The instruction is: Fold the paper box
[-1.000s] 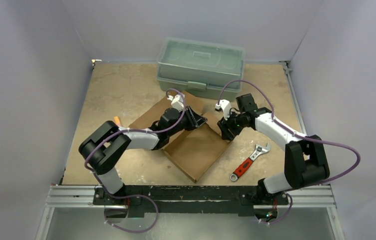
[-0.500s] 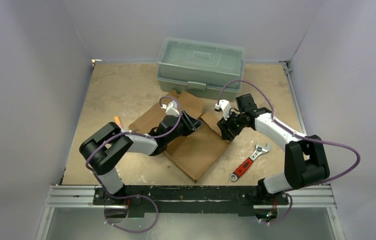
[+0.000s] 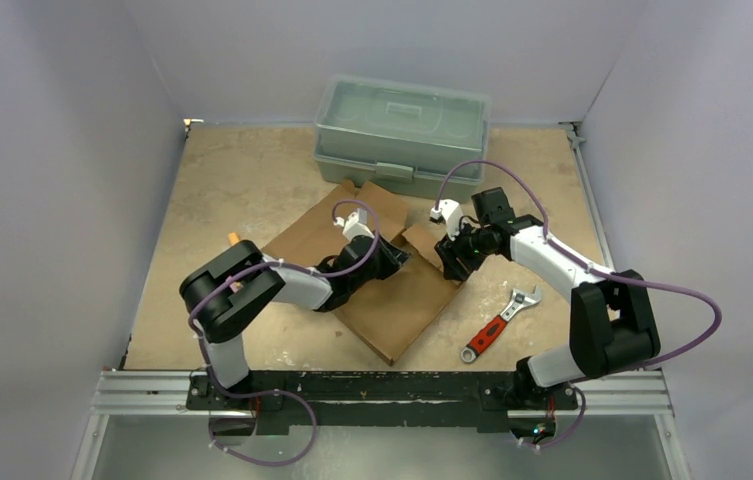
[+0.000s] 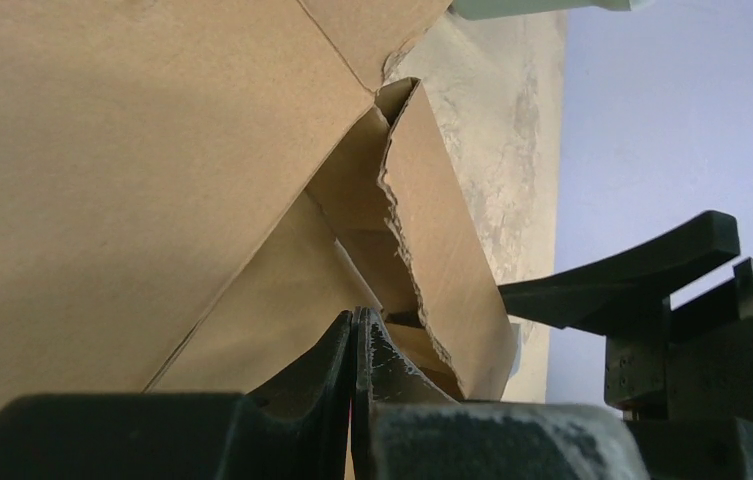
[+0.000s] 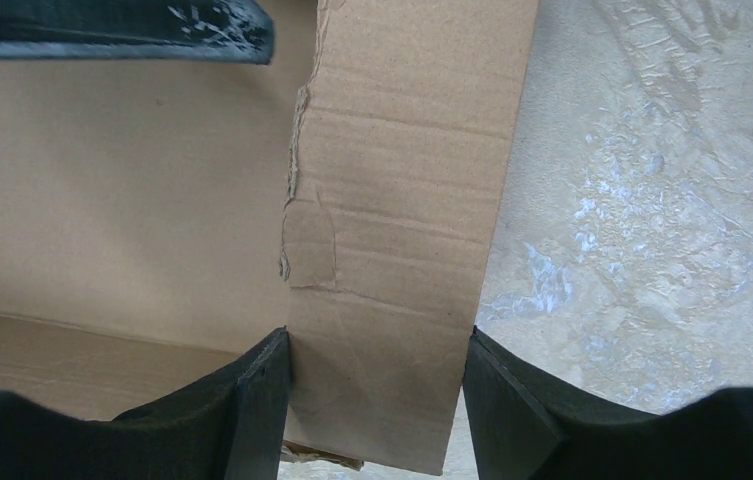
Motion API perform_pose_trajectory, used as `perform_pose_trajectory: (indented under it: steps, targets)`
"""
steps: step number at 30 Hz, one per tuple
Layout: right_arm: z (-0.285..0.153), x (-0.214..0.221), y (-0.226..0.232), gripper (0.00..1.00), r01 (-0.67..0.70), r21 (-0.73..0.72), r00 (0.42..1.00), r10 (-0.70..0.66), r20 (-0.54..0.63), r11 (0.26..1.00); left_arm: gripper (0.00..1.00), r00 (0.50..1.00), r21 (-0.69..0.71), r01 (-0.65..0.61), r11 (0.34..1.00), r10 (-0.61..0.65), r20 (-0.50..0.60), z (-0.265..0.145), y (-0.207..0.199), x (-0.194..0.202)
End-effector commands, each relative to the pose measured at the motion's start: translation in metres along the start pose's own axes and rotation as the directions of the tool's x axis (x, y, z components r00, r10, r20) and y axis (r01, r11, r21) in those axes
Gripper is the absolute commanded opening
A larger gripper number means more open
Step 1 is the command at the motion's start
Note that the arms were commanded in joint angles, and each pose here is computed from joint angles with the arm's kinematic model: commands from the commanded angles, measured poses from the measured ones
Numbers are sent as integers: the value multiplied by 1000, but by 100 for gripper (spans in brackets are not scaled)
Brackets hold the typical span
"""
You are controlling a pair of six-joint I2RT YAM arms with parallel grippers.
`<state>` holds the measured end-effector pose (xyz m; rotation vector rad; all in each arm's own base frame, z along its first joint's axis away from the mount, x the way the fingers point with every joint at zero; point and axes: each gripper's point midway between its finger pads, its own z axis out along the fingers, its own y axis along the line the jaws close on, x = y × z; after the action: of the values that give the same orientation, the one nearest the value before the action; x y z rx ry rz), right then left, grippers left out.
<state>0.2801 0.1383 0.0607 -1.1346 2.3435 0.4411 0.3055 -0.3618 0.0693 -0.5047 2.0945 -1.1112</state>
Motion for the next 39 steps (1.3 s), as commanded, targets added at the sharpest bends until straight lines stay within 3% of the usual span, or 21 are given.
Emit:
perform_pose_trajectory:
  steps: [1, 11, 17, 25, 34, 39]
  targets:
    - [4, -1, -5, 46, -2, 26, 1000, 2, 0, 1000, 0, 999, -40, 16, 999, -14, 43, 17, -8, -5]
    - [4, -3, -2, 46, -1, 11, 1000, 1, 6, 1000, 0, 989, -147, 63, 987, -42, 139, 43, 10, -13]
    - [7, -2, 1, 46, 4, 1, 1000, -4, 1, 1000, 0, 972, -33, 117, 993, -107, 210, 55, -9, -23]
    - [8, -3, 1, 45, 9, 4, 1000, -9, -2, 1000, 0, 981, 53, 111, 992, -118, 152, 63, -23, -10]
    - [10, 1, -12, 43, -8, 77, 1000, 10, -23, 997, 0, 994, 109, 74, 991, -82, 75, 28, -26, -2]
    - [11, 1, -14, 42, -12, 89, 1000, 15, -26, 996, 12, 999, 147, 30, 989, -31, 5, 2, -31, 5]
